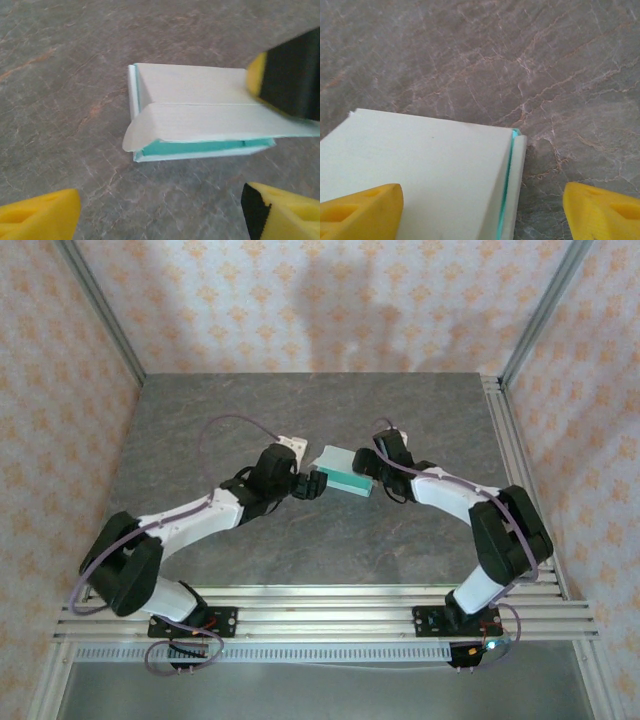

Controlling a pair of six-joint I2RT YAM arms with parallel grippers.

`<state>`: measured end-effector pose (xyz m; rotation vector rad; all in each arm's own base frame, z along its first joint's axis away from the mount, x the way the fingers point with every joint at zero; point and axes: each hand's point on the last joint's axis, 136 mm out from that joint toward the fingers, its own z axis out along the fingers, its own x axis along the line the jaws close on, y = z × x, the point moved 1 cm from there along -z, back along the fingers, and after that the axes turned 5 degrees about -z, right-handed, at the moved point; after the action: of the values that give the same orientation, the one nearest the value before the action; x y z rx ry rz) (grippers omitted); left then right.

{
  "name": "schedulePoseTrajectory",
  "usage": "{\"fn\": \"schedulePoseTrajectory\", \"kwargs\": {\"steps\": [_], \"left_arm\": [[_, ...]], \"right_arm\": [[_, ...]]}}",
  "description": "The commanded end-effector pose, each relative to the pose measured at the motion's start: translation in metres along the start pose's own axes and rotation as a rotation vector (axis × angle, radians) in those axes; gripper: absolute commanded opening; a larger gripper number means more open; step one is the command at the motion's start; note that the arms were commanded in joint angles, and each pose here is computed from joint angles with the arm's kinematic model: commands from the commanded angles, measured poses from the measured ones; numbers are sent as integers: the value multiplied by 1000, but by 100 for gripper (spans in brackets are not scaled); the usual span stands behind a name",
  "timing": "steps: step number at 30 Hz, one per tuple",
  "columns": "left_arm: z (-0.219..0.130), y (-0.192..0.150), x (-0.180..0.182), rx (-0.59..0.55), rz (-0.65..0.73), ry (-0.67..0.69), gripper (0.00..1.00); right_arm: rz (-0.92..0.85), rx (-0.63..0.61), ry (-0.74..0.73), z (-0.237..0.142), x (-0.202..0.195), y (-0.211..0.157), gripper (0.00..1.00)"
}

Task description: Fold the paper box

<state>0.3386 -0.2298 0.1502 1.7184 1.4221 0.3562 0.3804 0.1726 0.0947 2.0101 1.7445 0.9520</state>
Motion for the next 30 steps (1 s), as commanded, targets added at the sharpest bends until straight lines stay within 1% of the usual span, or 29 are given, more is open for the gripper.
{"fn": "schedulePoseTrajectory", "kwargs": {"steps": [1, 4, 6, 7, 8, 11, 13, 19, 23, 26, 28, 30], "left_arm": [[-12, 13, -11, -39, -8, -100, 94], [-7, 31, 8, -27, -141, -52, 95], [3, 36, 25, 10, -238, 2, 94], [10, 36, 35, 48, -285, 32, 93], [18, 35, 43, 85, -324, 60, 91], [44, 29, 52, 170, -394, 60, 80], [62, 25, 51, 216, -402, 47, 73], [103, 11, 41, 308, -425, -36, 61], [115, 0, 44, 338, -443, -33, 54], [115, -2, 44, 332, -455, -35, 39], [115, -4, 44, 334, -455, -34, 34], [114, -3, 45, 331, -454, -33, 31]], "right_arm": [[-10, 8, 8, 8, 0, -1, 82], [-32, 21, 27, 14, 2, -6, 78], [-52, 43, 45, 17, 3, -11, 74], [-57, 55, 54, 20, 3, -13, 72], [-56, 68, 67, 22, 4, -14, 70], [-44, 117, 124, 31, 6, -18, 63], [-42, 135, 146, 34, 7, -19, 58], [-30, 171, 180, 42, 4, -16, 46], [-17, 186, 221, 46, 3, -13, 46], [-5, 192, 245, 46, 2, -9, 47], [-6, 190, 250, 45, 1, -8, 48], [-11, 188, 253, 45, 0, -7, 50]]}}
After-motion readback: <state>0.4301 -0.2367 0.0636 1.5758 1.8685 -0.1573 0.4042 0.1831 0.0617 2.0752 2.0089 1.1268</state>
